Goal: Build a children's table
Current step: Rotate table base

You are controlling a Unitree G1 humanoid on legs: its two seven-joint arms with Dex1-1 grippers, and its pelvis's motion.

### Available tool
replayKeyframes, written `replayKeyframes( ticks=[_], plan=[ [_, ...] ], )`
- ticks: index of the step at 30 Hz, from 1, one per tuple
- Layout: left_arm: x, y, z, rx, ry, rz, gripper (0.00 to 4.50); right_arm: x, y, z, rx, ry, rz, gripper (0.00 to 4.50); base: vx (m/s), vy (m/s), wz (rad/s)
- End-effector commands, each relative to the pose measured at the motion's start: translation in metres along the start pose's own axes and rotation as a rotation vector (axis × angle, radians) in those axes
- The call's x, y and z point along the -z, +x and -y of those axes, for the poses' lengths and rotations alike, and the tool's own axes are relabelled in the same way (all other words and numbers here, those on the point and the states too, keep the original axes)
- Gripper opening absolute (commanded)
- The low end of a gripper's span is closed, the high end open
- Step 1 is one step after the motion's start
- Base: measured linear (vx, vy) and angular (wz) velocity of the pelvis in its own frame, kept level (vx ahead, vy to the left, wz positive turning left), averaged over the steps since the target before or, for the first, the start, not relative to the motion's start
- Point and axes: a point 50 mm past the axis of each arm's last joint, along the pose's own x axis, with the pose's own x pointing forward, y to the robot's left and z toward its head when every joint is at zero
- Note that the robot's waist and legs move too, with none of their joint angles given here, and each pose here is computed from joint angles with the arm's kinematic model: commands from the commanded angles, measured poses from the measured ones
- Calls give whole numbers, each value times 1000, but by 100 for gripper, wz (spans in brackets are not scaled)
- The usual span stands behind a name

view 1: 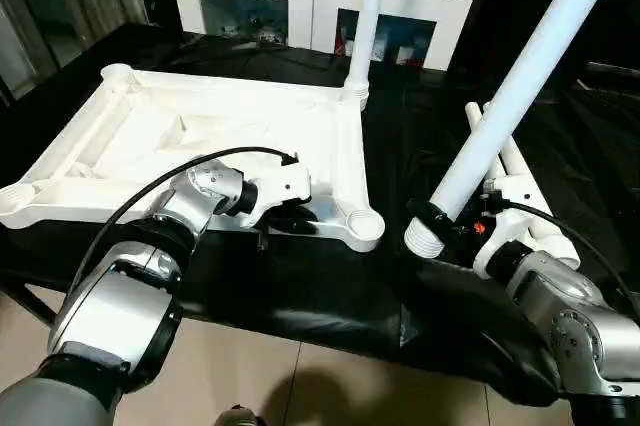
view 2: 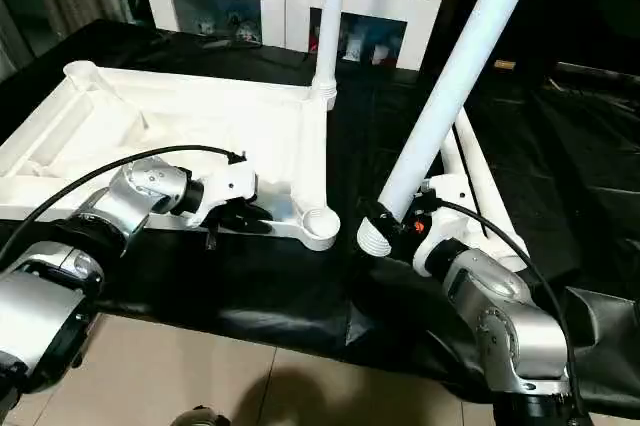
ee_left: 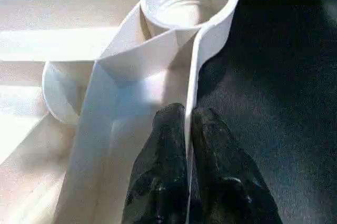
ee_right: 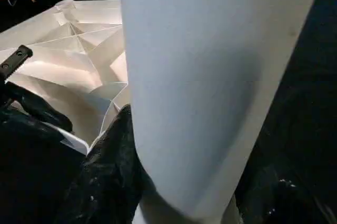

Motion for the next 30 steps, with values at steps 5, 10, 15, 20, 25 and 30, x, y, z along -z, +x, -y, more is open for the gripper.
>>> replayKeyframes(
  ticks=[5, 10, 15, 20, 25, 30],
  plan=[
    [6, 3, 3, 38, 22, -84, 1, -10, -2, 0, -4, -25, 27, 188, 0, 0, 0],
    [15, 3, 9, 90, 25, -131, 0, -11, -2, 1, -1, -28, 30, 188, 0, 0, 0],
    [14, 3, 7, 56, -25, -93, 71, -11, -1, 2, 3, -30, 30, 188, 0, 0, 0],
    [14, 2, 4, 0, -26, -80, 75, -12, 0, 2, 0, -30, 32, 188, 0, 0, 0],
    [12, 1, 2, -28, -95, -5, 37, -12, -2, 2, 1, -30, 32, 188, 0, 0, 0],
    [23, 0, 10, 40, -115, -37, 5, -14, -1, 3, -2, -34, 34, 188, 0, 0, 0]
  ],
)
